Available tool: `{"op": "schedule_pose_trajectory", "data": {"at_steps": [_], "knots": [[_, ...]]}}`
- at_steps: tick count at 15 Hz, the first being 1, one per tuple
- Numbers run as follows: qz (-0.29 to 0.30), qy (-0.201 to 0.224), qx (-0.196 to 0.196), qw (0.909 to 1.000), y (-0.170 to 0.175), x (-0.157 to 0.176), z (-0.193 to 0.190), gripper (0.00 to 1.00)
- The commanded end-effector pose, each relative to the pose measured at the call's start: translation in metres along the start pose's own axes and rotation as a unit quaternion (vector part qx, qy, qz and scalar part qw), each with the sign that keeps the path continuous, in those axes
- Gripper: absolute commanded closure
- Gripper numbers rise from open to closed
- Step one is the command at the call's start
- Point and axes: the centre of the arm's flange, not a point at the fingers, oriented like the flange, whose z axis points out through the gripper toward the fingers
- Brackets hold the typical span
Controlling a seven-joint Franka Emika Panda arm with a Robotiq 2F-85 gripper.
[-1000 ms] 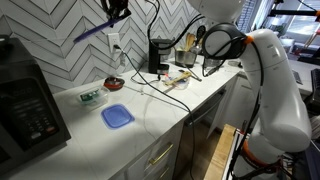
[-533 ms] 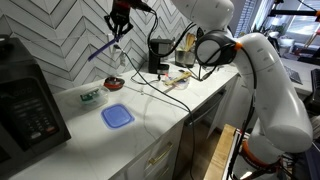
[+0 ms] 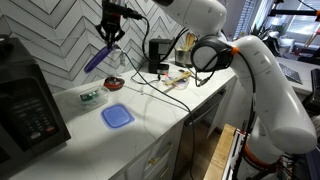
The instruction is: Remove the lid from the microwave and put it on the cupboard
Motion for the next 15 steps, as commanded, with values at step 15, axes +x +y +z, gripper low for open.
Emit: {"op": "schedule_pose_trajectory", "data": {"at_steps": [15], "knots": [[-0.119,0.151,-0.131,0.9727,-0.152,-0.026,0.100,0.98]]}}
